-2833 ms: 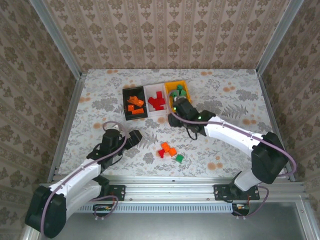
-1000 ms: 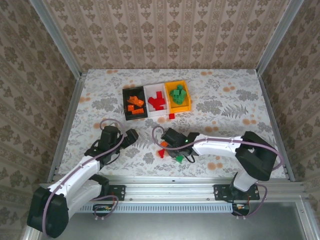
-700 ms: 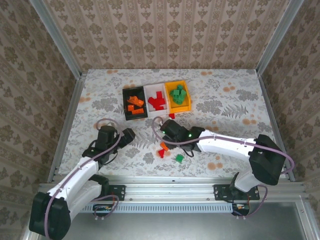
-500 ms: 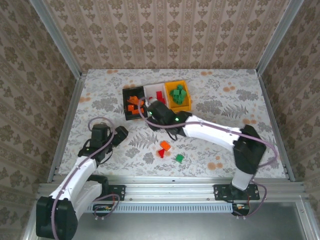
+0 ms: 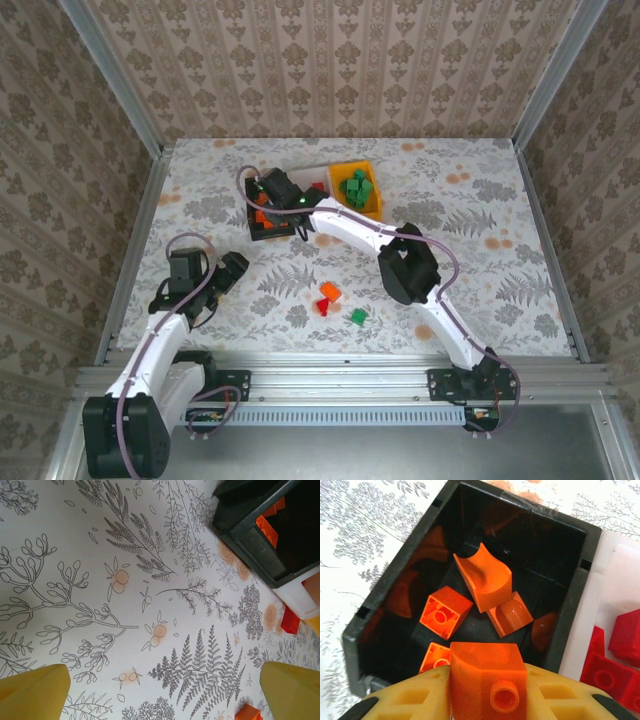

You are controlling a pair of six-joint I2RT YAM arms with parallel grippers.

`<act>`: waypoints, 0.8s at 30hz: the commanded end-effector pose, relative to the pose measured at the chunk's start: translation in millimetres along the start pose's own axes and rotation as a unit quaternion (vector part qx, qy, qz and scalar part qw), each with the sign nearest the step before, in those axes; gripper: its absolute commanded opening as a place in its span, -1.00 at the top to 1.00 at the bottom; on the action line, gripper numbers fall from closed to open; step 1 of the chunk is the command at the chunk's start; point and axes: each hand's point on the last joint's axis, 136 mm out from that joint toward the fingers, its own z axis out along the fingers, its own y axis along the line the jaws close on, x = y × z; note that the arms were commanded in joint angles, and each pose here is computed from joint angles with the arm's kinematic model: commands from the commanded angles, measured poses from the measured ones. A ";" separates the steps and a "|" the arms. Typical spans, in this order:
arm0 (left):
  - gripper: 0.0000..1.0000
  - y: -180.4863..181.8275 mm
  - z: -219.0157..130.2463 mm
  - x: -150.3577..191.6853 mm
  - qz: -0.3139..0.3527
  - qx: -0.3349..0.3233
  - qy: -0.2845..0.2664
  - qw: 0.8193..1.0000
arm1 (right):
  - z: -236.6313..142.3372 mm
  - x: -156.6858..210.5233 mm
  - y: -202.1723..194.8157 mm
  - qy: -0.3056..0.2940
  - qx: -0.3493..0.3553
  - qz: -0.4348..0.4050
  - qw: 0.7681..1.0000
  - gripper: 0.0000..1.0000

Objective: Sort the legos into containers by color

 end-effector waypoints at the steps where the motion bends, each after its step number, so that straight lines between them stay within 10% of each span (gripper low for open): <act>1: -1.00 -7.8 -5.6 -0.3 0.008 0.013 0.007 1.000 | -1.9 -5.0 0.2 0.013 0.002 -0.026 1.000 0.25; 5: -1.00 -11.4 -6.7 0.1 0.011 0.020 0.010 1.000 | -4.4 -12.2 1.2 0.009 0.002 -0.031 0.999 -0.18; 15: -0.97 -39.7 -9.7 5.4 0.051 0.068 0.024 0.996 | -101.2 -35.6 -2.7 -0.060 -0.020 0.007 0.998 -0.18; 24: -0.86 -84.6 3.3 67.5 0.258 0.043 0.076 0.962 | -168.7 114.7 -51.5 0.030 0.008 0.069 0.997 -0.13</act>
